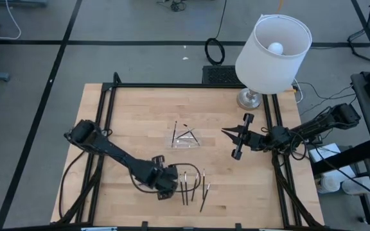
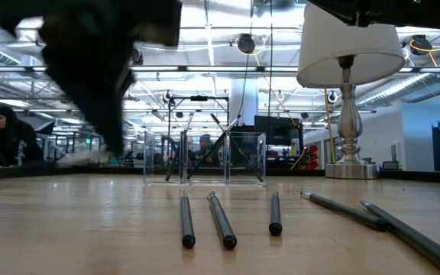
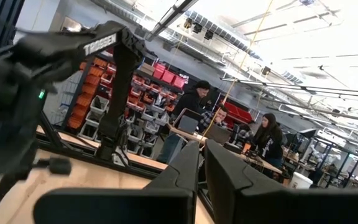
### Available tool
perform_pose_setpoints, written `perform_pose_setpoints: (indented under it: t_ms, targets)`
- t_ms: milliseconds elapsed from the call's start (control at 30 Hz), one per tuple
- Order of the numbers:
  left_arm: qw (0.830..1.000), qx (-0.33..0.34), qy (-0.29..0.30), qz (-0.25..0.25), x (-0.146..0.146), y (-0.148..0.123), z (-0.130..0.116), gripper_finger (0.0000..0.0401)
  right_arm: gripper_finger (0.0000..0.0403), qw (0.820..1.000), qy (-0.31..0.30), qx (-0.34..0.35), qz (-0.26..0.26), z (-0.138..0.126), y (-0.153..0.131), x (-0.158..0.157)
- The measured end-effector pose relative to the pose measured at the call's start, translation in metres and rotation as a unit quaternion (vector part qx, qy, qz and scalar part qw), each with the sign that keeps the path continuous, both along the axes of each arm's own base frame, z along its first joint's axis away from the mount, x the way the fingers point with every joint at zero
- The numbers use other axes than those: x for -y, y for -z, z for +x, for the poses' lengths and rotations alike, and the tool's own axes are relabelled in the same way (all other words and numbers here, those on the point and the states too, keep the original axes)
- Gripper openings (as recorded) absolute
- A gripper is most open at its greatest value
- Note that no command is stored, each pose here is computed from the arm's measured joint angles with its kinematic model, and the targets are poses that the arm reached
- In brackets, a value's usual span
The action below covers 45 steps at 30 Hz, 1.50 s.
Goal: Pick & Place Makeup Supplies
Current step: Put the makeup brush into the transparent organizer
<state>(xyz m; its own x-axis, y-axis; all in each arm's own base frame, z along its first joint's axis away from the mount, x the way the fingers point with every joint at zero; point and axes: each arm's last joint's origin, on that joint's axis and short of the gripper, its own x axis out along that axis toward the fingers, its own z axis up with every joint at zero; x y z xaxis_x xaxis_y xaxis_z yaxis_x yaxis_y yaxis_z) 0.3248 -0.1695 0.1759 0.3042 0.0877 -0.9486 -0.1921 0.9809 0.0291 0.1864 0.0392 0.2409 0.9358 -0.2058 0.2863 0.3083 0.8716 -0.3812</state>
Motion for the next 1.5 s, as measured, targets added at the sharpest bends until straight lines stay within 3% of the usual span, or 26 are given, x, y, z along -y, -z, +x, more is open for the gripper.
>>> perform_pose_setpoints:
  t_ms: [133,233,400,633,733,900,1067,1167,1333,1500]
  targets:
    - [0.996,0.077,0.010,0.035,-0.004,-0.035,-0.001,0.0001,0.0020,1.000,0.000,0.000,0.000,0.000,0.000,0.000]
    - [0.984,0.162,0.022,0.070,-0.008,-0.069,-0.004,0.0001,0.0020,1.000,0.000,0.000,0.000,0.000,0.000,0.000]
    - [0.952,0.271,0.062,0.131,-0.014,-0.118,-0.014,0.0000,0.0020,1.000,0.000,-0.001,0.000,0.000,0.000,0.000]
    - [0.892,0.417,0.090,0.152,-0.036,-0.195,-0.042,0.0000,0.0020,1.000,0.000,-0.001,-0.001,0.000,0.000,0.000]
    - [0.872,0.449,0.090,0.173,-0.044,-0.217,-0.057,0.0000,0.0020,1.000,0.000,-0.001,-0.001,0.000,0.000,0.000]
    - [0.861,0.461,0.054,0.208,-0.063,-0.237,-0.080,0.0000,0.0020,1.000,0.000,-0.001,-0.001,0.000,0.000,0.000]
    - [0.861,0.460,0.018,0.217,-0.079,-0.247,-0.100,0.0000,0.0020,1.000,0.000,0.000,-0.001,0.000,0.000,0.000]
    - [0.866,0.452,0.007,0.213,-0.085,-0.236,-0.108,0.0000,0.0020,1.000,0.000,-0.001,-0.001,0.000,0.000,0.000]
    - [0.876,0.439,-0.010,0.202,-0.091,-0.194,-0.115,0.0000,0.0020,1.000,0.000,-0.007,-0.002,0.001,0.001,0.000]
    - [0.861,0.476,-0.037,0.179,-0.095,-0.142,-0.113,0.0000,0.0020,1.000,-0.002,-0.007,0.005,0.001,0.002,0.000]
